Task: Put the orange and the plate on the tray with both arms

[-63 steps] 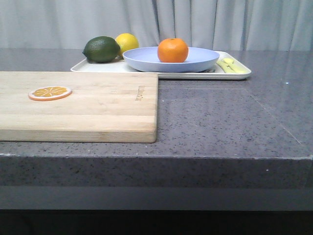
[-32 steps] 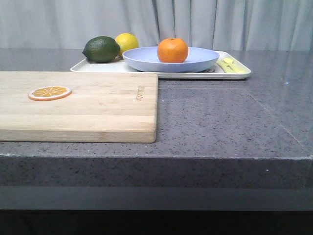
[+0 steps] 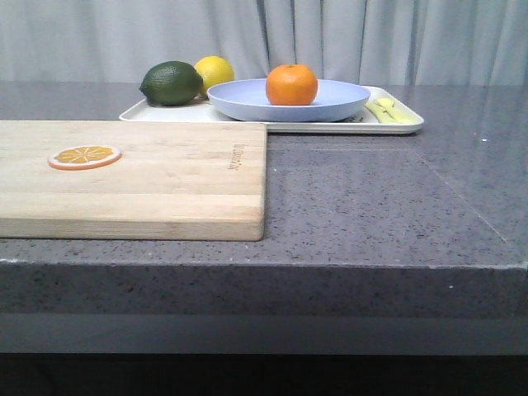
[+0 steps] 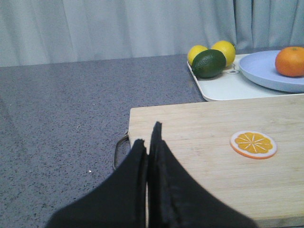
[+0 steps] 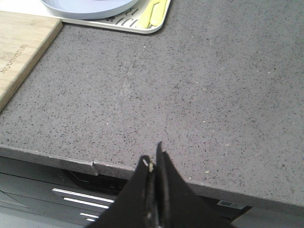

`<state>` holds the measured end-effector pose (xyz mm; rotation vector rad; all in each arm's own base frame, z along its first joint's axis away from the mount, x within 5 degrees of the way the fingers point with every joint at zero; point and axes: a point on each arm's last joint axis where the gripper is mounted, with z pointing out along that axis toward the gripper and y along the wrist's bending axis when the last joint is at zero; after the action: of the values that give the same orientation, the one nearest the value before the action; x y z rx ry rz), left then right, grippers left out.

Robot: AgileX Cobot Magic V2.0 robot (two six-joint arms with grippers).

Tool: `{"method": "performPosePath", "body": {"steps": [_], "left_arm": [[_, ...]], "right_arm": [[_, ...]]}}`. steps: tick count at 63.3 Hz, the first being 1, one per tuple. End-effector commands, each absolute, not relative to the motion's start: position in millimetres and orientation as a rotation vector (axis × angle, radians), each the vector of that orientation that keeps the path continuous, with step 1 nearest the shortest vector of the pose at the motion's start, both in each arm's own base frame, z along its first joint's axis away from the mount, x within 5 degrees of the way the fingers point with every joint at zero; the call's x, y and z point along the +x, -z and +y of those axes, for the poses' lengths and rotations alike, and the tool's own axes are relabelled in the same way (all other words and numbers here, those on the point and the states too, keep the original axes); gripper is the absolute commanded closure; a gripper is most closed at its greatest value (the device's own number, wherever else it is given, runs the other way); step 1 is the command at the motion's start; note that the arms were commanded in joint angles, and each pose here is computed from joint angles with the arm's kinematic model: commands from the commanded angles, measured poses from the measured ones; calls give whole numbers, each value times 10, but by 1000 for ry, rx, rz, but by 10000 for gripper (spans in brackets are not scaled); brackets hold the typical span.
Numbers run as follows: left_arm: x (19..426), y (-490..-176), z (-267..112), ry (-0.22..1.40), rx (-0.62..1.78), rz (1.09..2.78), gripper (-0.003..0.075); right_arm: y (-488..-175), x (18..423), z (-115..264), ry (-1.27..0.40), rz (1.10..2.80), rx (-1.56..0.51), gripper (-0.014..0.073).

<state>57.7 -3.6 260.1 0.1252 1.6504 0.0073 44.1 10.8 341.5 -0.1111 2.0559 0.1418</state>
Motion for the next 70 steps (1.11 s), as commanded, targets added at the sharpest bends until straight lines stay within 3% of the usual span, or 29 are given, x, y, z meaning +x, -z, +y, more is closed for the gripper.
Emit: {"method": "performPosePath", "body": {"steps": [1, 25, 70], "left_arm": [[558, -2598, -35, 26, 70, 1474, 740], [560, -2006, -26, 83, -9, 1518, 740], [561, -2000, -27, 83, -9, 1527, 740]], "right_arm": [[-3527, 467, 99, -122, 1975, -113, 663], [-3525, 466, 99, -122, 1978, -113, 663], [-3525, 466, 99, -122, 1978, -113, 663]]}}
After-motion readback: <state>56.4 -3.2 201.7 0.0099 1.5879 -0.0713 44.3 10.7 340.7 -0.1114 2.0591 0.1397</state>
